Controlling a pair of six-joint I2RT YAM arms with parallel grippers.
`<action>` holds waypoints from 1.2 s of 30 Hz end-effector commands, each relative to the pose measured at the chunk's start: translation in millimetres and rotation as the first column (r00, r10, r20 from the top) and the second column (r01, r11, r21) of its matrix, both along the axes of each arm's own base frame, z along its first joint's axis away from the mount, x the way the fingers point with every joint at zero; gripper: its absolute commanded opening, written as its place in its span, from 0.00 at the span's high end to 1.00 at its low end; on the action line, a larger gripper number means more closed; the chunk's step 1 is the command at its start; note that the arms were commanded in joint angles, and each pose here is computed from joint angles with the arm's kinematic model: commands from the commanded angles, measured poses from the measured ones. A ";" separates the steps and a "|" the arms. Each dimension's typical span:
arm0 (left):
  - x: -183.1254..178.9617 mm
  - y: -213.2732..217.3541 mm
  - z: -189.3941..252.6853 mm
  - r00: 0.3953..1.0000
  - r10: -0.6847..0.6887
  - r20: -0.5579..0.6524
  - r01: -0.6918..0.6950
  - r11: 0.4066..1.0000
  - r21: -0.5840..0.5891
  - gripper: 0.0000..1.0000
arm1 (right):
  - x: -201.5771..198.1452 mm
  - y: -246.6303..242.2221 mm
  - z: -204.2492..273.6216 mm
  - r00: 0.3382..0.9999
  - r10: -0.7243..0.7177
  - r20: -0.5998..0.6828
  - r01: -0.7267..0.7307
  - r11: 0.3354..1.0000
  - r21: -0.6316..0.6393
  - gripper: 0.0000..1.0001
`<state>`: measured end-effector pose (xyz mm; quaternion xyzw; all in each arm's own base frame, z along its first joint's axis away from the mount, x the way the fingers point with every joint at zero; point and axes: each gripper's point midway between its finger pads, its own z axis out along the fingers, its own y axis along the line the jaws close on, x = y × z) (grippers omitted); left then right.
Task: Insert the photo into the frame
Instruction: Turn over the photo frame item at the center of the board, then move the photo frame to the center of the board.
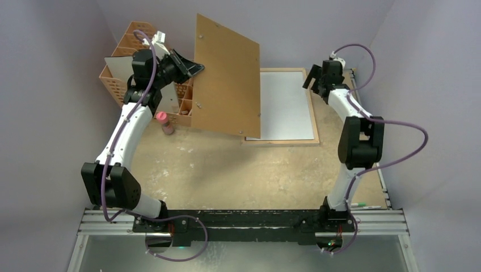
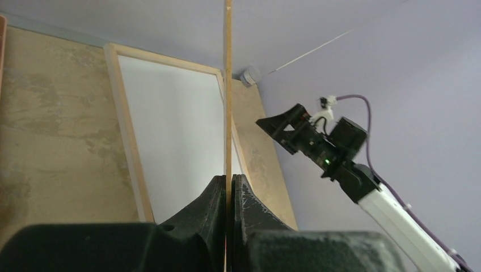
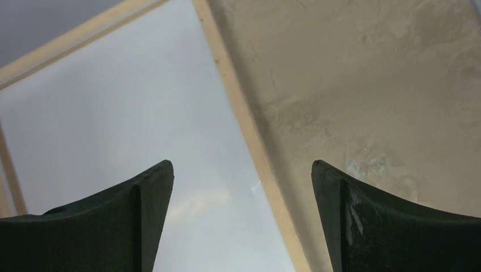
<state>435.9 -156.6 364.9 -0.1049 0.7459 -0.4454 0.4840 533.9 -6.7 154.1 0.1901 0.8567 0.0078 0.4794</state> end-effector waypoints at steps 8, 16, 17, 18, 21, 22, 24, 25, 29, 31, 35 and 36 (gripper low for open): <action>-1.7 -18.9 43.2 0.983 -0.084 0.160 0.101 0.990 -0.099 1.00 | 15.1 -17.7 -86.7 0.960 0.066 -0.273 -0.024 0.988 0.156 0.29; 10.7 -25.2 30.5 0.985 -0.103 0.140 0.120 0.986 -0.113 1.00 | 16.0 -6.0 -103.4 0.949 0.140 -0.282 -0.085 0.976 0.199 0.45; 12.1 -26.0 28.7 0.985 -0.104 0.136 0.120 0.986 -0.115 1.00 | 16.2 -4.4 -104.3 0.948 0.148 -0.281 -0.092 0.975 0.204 0.47; 12.9 -27.2 27.0 0.985 -0.108 0.133 0.124 0.985 -0.116 1.00 | 16.7 -4.1 -104.8 0.948 0.152 -0.279 -0.096 0.974 0.205 0.49; 16.0 -29.2 21.7 0.986 -0.112 0.123 0.127 0.985 -0.118 1.00 | 17.8 -4.9 -106.8 0.948 0.150 -0.281 -0.095 0.975 0.201 0.57; 16.9 -30.0 19.6 0.986 -0.114 0.118 0.128 0.985 -0.118 1.00 | 17.9 -5.6 -107.7 0.947 0.149 -0.284 -0.095 0.976 0.198 0.60; 18.4 -31.1 15.4 0.987 -0.119 0.109 0.132 0.984 -0.118 1.00 | 18.7 -9.1 -109.3 0.947 0.141 -0.288 -0.092 0.980 0.176 0.64; 19.5 -32.0 12.8 0.987 -0.122 0.104 0.134 0.984 -0.118 1.00 | 19.0 -9.7 -109.6 0.946 0.145 -0.288 -0.099 0.981 0.168 0.66; 21.8 -34.3 4.9 0.987 -0.130 0.089 0.140 0.983 -0.118 1.00 | 15.7 -7.9 -113.4 0.938 0.167 -0.302 -0.126 0.981 0.149 0.77; 23.4 -35.5 0.4 0.988 -0.132 0.081 0.141 0.983 -0.117 1.00 | 11.0 -6.8 -115.8 0.932 0.166 -0.322 -0.130 0.983 0.128 0.84; 27.7 -42.2 -9.5 0.986 -0.154 0.059 0.160 0.979 -0.128 1.00 | -12.9 -1.7 -122.4 0.905 0.186 -0.382 -0.150 0.981 0.122 0.91; 28.5 -43.3 -13.1 0.986 -0.159 0.052 0.165 0.978 -0.128 1.00 | -18.6 0.6 -121.6 0.905 0.192 -0.381 -0.158 0.980 0.119 0.92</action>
